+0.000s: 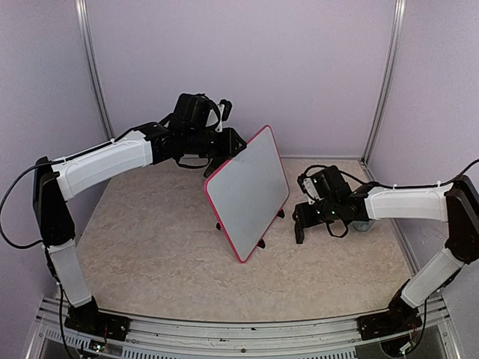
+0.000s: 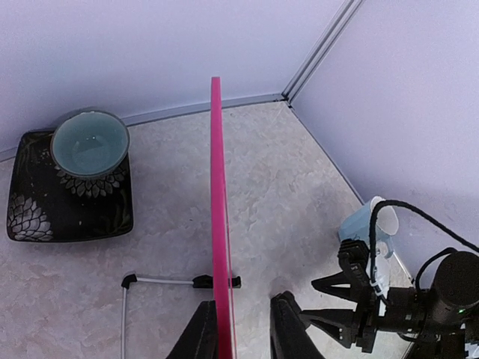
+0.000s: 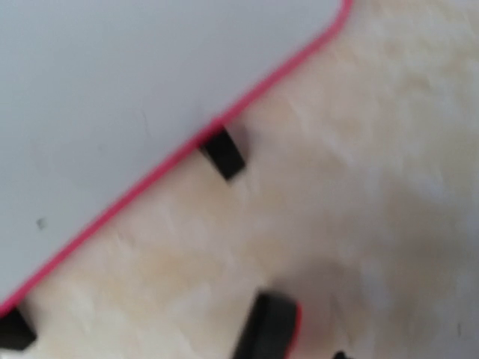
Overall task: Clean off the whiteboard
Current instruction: Place the whiteboard on the whiteboard stand, then rotate the whiteboard at the center of the board.
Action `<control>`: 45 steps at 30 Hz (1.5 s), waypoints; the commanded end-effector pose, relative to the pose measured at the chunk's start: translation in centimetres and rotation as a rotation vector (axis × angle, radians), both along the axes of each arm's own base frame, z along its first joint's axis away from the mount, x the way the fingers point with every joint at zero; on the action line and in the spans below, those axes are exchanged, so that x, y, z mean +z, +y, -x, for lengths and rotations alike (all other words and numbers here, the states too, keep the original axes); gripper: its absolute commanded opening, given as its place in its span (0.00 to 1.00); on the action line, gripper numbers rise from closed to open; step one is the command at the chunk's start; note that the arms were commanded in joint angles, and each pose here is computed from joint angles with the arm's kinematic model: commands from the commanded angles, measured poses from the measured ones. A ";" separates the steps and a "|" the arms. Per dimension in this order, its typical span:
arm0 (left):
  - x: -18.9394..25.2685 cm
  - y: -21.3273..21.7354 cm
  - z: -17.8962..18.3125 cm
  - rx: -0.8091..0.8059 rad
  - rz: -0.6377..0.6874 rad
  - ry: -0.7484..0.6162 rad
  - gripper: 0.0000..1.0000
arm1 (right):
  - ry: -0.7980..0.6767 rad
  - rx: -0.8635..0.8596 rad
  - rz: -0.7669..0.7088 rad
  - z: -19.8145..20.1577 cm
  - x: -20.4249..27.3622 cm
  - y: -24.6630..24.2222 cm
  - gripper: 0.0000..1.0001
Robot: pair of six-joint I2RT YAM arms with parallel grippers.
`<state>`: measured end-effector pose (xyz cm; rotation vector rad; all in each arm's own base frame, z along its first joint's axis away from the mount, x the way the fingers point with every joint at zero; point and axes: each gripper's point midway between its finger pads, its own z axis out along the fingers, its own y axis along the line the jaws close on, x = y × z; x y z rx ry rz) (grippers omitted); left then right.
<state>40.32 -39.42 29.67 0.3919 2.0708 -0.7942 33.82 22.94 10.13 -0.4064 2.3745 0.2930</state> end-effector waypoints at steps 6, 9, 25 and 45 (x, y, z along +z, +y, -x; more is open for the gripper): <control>3.2 0.5 -1.0 0.023 0.056 -0.074 0.37 | -0.047 0.194 0.061 -3.6 0.3 3.2 0.52; 3.3 1.2 -1.1 0.037 0.060 -0.078 0.47 | -0.037 0.234 0.076 -4.0 -0.8 4.0 0.51; 7.4 6.1 1.1 0.113 0.103 -0.142 0.76 | -0.041 0.292 0.201 -6.2 -5.4 3.6 0.49; 6.8 18.6 11.6 0.297 0.167 -0.132 0.99 | -0.100 0.423 0.164 -8.0 -7.9 5.2 0.39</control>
